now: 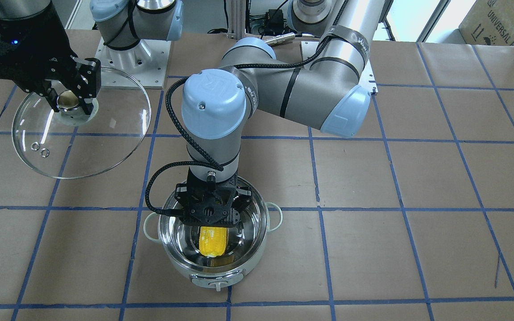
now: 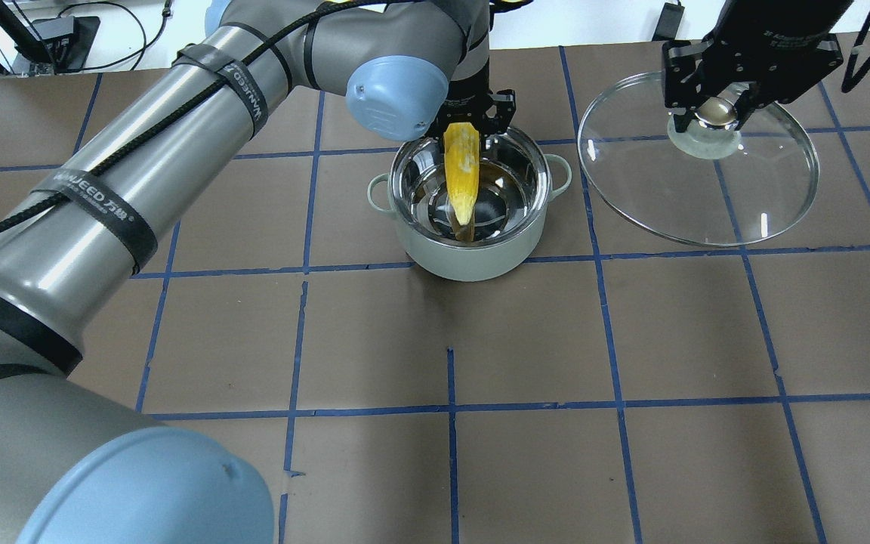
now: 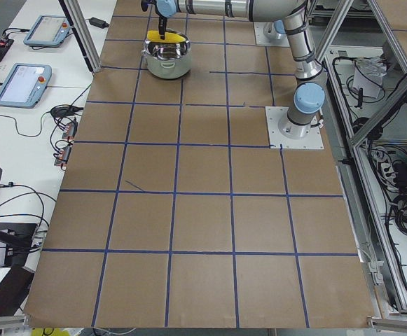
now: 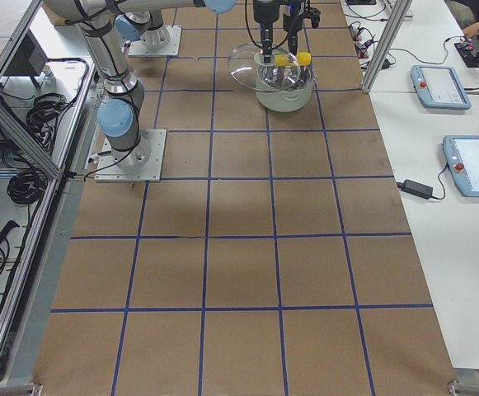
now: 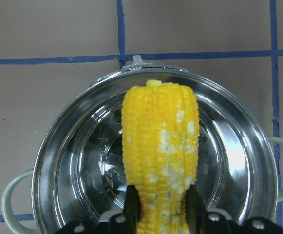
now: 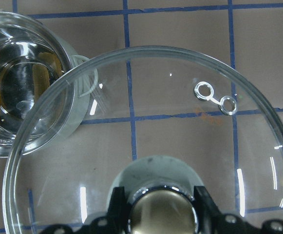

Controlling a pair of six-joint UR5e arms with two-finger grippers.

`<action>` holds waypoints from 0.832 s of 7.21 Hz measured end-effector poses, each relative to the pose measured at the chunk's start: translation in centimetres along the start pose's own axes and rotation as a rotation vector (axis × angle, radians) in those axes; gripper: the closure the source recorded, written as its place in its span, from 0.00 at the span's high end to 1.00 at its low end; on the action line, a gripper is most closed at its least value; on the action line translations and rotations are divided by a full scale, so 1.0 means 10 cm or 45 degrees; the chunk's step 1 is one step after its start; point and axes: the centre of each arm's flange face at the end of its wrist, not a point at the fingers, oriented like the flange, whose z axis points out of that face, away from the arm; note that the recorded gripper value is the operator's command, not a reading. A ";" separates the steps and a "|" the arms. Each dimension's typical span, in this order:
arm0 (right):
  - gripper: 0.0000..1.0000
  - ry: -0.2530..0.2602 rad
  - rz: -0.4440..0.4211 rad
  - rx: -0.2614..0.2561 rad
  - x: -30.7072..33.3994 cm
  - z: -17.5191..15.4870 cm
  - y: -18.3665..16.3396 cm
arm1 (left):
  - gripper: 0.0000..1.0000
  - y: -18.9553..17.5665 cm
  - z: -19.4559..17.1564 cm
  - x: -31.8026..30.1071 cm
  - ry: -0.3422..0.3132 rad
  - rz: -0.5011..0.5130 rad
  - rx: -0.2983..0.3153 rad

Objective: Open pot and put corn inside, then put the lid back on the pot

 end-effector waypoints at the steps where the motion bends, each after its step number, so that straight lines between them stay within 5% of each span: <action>1: 0.35 0.000 0.000 0.001 0.00 0.00 0.00 | 1.00 -0.03 0.01 -0.08 -0.004 0.008 -0.004; 4: 0.35 -0.006 0.006 0.009 -0.04 -0.02 0.01 | 1.00 -0.37 -0.18 -0.96 -0.019 0.126 0.003; 6: 0.35 -0.012 0.015 0.027 -0.25 0.10 -0.03 | 1.00 -0.45 -0.50 -1.92 -0.029 0.159 -0.083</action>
